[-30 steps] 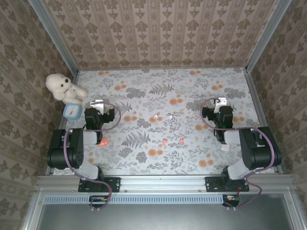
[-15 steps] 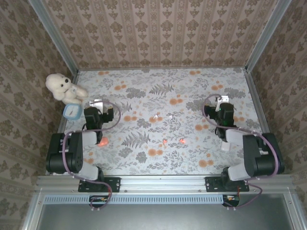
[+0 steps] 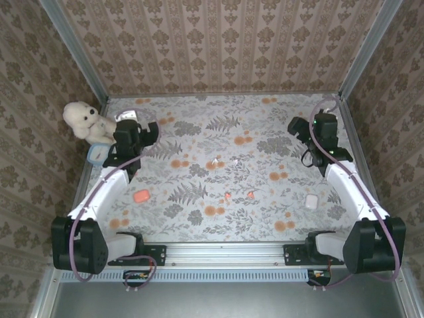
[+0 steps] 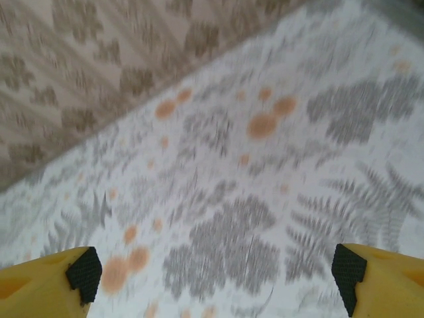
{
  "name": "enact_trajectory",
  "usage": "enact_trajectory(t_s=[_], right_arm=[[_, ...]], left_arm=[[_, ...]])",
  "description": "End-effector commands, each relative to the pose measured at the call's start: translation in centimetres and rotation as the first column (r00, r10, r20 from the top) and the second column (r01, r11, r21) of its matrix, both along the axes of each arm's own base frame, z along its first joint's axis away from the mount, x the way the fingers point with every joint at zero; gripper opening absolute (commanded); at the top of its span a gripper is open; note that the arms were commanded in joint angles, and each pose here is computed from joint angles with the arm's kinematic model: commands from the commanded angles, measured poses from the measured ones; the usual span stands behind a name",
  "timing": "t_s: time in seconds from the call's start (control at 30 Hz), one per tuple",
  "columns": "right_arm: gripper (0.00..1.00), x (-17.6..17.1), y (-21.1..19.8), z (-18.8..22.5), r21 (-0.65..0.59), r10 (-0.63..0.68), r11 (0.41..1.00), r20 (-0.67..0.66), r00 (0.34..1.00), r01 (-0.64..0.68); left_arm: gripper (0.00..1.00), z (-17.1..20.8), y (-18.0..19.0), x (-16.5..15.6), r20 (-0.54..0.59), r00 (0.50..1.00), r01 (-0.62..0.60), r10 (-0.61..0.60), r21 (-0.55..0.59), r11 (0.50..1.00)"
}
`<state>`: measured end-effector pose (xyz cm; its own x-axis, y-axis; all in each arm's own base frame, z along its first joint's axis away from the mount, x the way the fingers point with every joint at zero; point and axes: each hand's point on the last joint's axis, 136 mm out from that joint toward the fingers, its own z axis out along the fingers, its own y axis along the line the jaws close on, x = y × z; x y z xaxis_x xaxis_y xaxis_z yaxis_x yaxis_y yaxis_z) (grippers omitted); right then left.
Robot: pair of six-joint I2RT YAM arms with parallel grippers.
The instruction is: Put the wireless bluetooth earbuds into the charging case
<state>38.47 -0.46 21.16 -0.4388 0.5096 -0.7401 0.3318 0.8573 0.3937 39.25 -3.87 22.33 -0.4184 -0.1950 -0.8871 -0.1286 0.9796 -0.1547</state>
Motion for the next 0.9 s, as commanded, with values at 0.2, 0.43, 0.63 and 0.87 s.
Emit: enact_trajectory(t_s=[0.2, 0.43, 0.63, 0.87], right_arm=[[0.92, -6.6, 11.2, -1.5, 0.142, 0.213, 0.97, -0.087, 0.973, -0.199], [0.92, -8.7, 14.9, -1.3, 0.146, 0.263, 0.957, -0.056, 0.963, -0.252], [0.95, -9.5, 14.9, -2.3, 0.099, 0.243, 0.967, -0.11, 0.964, -0.233], [0.96, -9.6, 14.4, -2.6, 0.04, 0.243, 0.97, -0.143, 0.959, -0.24]], left_arm=[[1.0, -6.1, 4.3, -10.9, -0.395, 0.862, -0.372, 0.319, -0.063, 0.926], [1.0, -10.1, 6.0, -13.0, -0.437, 0.831, -0.419, 0.344, -0.085, 0.904], [1.0, -14.7, 6.6, -13.0, -0.515, 0.793, -0.452, 0.325, -0.141, 0.881], [1.0, -17.3, 6.1, -12.2, -0.51, 0.814, -0.428, 0.278, -0.203, 0.881]])
